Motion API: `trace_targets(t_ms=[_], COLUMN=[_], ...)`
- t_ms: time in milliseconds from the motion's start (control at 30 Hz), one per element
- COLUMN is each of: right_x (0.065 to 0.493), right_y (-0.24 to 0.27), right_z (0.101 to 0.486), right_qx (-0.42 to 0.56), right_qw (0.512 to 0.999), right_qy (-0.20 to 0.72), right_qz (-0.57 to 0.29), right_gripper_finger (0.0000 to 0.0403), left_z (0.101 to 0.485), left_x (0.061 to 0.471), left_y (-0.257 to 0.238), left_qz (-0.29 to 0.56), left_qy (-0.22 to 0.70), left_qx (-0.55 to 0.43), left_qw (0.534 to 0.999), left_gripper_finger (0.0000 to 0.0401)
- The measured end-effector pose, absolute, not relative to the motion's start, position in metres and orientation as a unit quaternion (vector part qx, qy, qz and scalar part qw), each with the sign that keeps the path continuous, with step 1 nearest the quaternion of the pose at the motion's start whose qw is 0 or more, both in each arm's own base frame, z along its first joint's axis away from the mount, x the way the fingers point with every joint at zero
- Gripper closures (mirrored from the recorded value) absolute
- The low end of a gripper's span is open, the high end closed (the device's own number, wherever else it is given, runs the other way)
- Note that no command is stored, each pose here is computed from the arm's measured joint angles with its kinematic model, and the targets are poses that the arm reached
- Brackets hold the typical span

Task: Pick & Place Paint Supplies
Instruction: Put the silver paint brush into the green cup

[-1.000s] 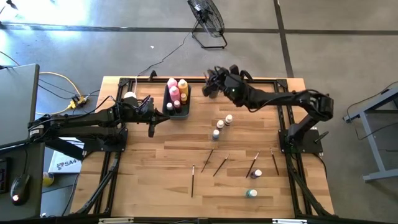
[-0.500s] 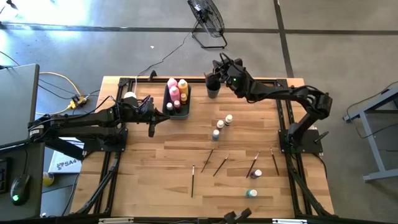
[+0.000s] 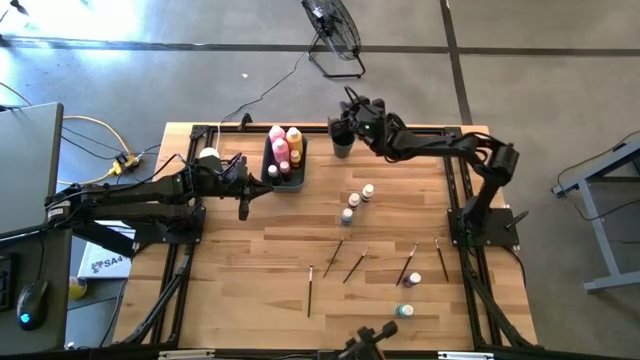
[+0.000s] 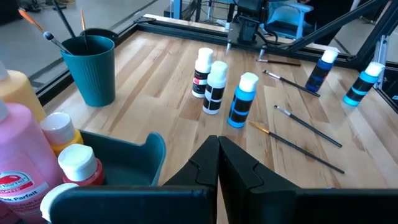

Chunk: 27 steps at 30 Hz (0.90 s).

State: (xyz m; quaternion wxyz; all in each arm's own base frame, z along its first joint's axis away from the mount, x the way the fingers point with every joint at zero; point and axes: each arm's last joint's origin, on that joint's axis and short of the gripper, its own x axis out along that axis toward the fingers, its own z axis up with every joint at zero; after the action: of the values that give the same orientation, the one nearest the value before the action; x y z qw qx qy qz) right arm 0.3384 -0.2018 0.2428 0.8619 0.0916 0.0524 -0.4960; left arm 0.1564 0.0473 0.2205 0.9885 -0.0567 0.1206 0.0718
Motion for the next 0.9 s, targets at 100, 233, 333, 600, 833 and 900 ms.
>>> trace_targets(t_ms=[100, 233, 333, 600, 833, 900], right_x=[0.34, 0.343, 0.344, 0.344, 0.344, 0.344], right_y=[-0.206, -0.208, -0.208, -0.208, -0.207, -0.207], right_z=[0.233, 0.223, 0.22, 0.219, 0.216, 0.216], right_qx=[0.093, 0.091, 0.091, 0.091, 0.092, 0.097], right_qw=[0.859, 0.854, 0.852, 0.857, 0.857, 0.855], right_qy=[0.064, 0.073, 0.079, 0.081, 0.097, 0.096], right_qz=[-0.5, -0.508, -0.509, -0.501, -0.498, -0.5], right_gripper_finger=[0.04, 0.04, 0.04, 0.04, 0.04, 0.0399], left_z=[0.22, 0.221, 0.22, 0.221, 0.221, 0.221], left_x=[0.156, 0.156, 0.156, 0.156, 0.156, 0.156], left_y=[0.047, 0.047, 0.047, 0.047, 0.047, 0.047], left_qz=[0.072, 0.072, 0.072, 0.072, 0.072, 0.072], left_qy=[0.121, 0.121, 0.121, 0.12, 0.12, 0.121], left_qx=[-0.057, -0.057, -0.057, -0.057, -0.057, -0.057], left_qw=[0.988, 0.988, 0.988, 0.989, 0.989, 0.988], left_gripper_finger=[0.0398, 0.0398, 0.0398, 0.0398, 0.0398, 0.0398])
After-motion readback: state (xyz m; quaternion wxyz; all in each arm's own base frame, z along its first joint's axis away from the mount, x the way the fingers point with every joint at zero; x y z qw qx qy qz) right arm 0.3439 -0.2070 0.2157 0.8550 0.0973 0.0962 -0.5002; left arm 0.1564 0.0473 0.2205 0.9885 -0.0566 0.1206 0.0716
